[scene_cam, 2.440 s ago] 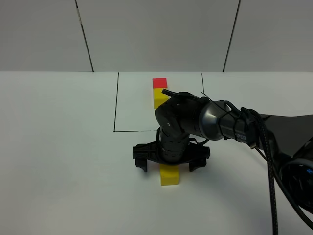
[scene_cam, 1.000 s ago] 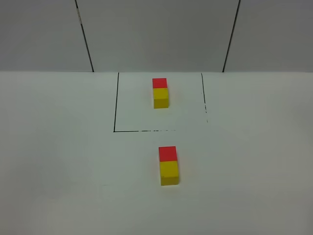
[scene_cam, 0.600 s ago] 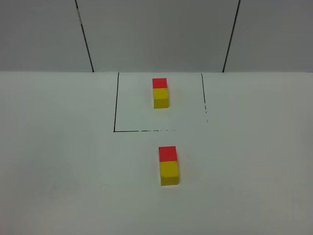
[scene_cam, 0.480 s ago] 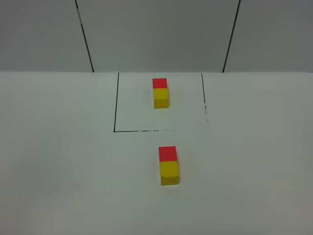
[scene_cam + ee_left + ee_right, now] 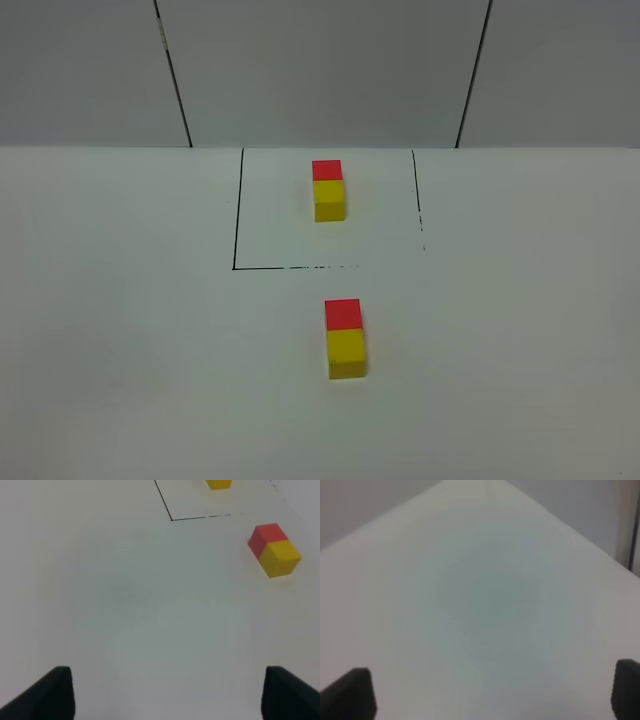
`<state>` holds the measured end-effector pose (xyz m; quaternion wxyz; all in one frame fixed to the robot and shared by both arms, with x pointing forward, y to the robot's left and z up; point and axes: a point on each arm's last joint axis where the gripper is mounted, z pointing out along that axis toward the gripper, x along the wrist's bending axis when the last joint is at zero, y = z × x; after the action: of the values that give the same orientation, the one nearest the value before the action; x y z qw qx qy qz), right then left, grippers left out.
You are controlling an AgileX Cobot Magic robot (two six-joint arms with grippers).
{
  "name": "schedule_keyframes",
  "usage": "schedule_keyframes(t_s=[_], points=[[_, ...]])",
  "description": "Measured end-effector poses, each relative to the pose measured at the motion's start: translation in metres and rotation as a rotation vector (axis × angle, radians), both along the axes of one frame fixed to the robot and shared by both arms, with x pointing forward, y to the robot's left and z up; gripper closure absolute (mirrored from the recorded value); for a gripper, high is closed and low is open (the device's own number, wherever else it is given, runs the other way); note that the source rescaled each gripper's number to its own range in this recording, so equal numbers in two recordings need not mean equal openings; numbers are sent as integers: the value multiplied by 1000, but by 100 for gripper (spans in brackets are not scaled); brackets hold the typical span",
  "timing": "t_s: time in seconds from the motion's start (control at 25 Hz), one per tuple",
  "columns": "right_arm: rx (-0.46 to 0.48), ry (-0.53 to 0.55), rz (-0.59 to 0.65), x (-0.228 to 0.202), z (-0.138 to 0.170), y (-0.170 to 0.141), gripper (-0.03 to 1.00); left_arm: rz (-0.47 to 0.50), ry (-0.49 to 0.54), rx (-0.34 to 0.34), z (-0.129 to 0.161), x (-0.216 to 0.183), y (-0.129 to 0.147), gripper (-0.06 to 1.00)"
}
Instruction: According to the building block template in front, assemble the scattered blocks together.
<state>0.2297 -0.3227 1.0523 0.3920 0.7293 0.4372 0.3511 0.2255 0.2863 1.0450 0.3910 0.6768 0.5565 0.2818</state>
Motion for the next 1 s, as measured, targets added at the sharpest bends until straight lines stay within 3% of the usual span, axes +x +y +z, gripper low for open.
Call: schedule_keyframes(t_s=[0.28,1.0], points=[[14,5,64,1,-1,6,28,0,0,0,0,0,0,26],[15,3,67,1,0,6,29,0,0,0,0,0,0,26]])
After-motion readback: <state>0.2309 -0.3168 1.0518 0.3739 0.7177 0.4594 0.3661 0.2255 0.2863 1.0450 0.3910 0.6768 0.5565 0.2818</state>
